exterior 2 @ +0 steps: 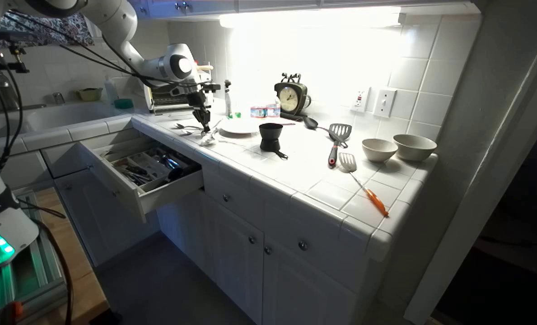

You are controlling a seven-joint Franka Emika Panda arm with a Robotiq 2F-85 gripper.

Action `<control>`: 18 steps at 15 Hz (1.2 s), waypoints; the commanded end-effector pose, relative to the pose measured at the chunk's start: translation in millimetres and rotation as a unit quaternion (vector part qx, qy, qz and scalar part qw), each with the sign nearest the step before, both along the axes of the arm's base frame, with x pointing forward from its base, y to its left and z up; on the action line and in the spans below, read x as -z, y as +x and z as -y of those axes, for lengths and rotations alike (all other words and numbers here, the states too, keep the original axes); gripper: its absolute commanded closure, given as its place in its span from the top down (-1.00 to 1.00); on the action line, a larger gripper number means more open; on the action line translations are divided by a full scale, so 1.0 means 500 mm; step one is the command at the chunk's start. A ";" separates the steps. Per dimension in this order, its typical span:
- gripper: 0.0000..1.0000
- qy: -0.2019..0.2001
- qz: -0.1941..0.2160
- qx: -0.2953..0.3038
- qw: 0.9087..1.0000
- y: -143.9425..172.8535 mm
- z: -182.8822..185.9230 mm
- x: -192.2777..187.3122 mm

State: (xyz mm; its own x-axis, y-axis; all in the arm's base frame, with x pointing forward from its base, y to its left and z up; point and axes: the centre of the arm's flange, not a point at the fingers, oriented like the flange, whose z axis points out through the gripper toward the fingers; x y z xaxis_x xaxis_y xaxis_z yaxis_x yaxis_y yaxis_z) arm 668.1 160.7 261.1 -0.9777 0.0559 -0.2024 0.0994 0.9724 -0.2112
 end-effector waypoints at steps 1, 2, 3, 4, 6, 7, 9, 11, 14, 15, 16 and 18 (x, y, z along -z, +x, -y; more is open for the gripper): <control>-0.98 -0.021 0.019 0.000 1.000 -0.015 -0.006 0.034; -0.98 -0.025 0.022 0.000 0.999 -0.016 -0.009 0.035; -0.98 -0.027 0.025 0.000 0.999 -0.018 -0.012 0.036; -0.98 -0.030 0.027 -0.001 0.999 -0.020 -0.016 0.036; -0.98 -0.036 0.031 -0.003 0.999 -0.022 -0.022 0.035; -0.98 -0.038 0.033 -0.004 0.999 -0.023 -0.024 0.034; -0.98 -0.041 0.035 -0.006 0.999 -0.026 -0.030 0.035; -0.98 -0.046 0.037 -0.010 0.998 -0.030 -0.037 0.039; -0.98 -0.052 0.041 -0.010 0.998 -0.036 -0.046 0.043; -0.98 -0.053 0.044 -0.006 0.998 -0.038 -0.049 0.044; -0.98 -0.054 0.047 -0.001 0.997 -0.040 -0.052 0.045; -0.98 -0.054 0.054 0.017 0.997 -0.044 -0.059 0.047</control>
State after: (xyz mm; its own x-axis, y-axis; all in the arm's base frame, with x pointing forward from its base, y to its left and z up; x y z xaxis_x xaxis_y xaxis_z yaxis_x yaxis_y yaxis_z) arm 657.3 184.0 252.8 -0.9588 0.0294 -0.2825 0.1175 0.9467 -0.3000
